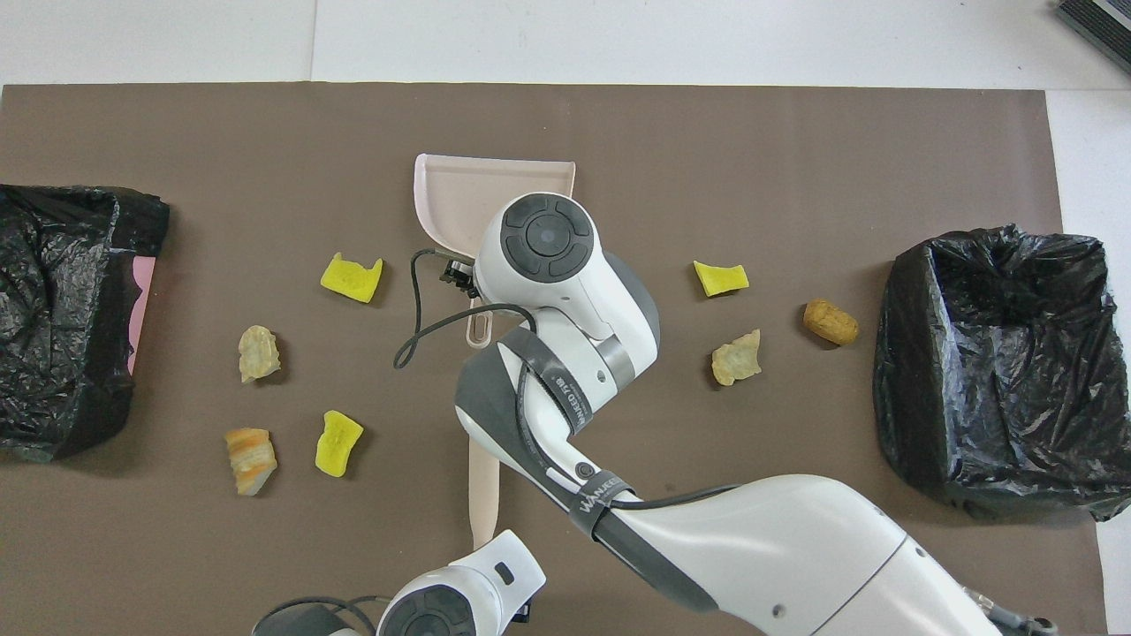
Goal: Sweep and dump trash in bin
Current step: 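Grasp the dustpan handle with the right gripper while the left gripper grasps the brush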
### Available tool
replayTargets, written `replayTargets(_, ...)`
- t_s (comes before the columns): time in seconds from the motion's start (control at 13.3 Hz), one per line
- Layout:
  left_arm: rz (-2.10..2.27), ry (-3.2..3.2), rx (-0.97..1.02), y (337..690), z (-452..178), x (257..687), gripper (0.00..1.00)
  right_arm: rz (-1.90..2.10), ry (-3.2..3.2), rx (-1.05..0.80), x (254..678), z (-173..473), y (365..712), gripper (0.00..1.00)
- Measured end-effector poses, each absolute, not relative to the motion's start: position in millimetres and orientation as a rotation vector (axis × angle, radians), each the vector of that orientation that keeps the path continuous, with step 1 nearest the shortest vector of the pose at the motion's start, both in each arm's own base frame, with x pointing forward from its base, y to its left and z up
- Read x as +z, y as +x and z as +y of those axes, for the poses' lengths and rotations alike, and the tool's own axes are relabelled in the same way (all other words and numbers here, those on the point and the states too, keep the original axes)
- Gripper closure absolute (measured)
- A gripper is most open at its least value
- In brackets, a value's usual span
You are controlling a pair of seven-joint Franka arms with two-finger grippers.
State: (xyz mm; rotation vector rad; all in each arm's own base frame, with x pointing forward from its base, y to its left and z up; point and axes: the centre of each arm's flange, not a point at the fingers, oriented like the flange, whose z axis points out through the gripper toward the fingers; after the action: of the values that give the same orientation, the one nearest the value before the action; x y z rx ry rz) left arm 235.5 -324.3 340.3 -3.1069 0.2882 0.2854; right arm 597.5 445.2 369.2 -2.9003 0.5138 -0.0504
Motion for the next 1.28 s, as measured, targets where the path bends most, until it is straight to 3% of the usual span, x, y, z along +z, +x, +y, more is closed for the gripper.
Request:
replayTargets(0.08,0.290,-3.106,0.295,235.6,-324.4,338.7,0.73,0.507,-2.909,-0.048,362.8,448.7,595.6,0.00)
replayTargets(0.3,0.289,-3.109,0.299,236.6,-325.1,339.1,0.74,0.477,-2.943,-0.049,346.8,455.0,591.4,0.02)
replayTargets(0.6,0.279,-3.085,0.401,237.5,-322.7,352.2,0.74,0.445,-2.971,-0.074,341.7,458.7,588.7,0.12)
replayTargets(0.75,0.210,-3.087,0.470,252.0,-298.6,372.4,0.74,0.438,-2.978,-0.083,340.6,458.4,589.0,0.26)
replayTargets(1.28,-0.071,-2.967,0.388,294.5,-202.7,418.0,0.74,0.330,-3.037,-0.164,338.5,456.0,591.2,0.29)
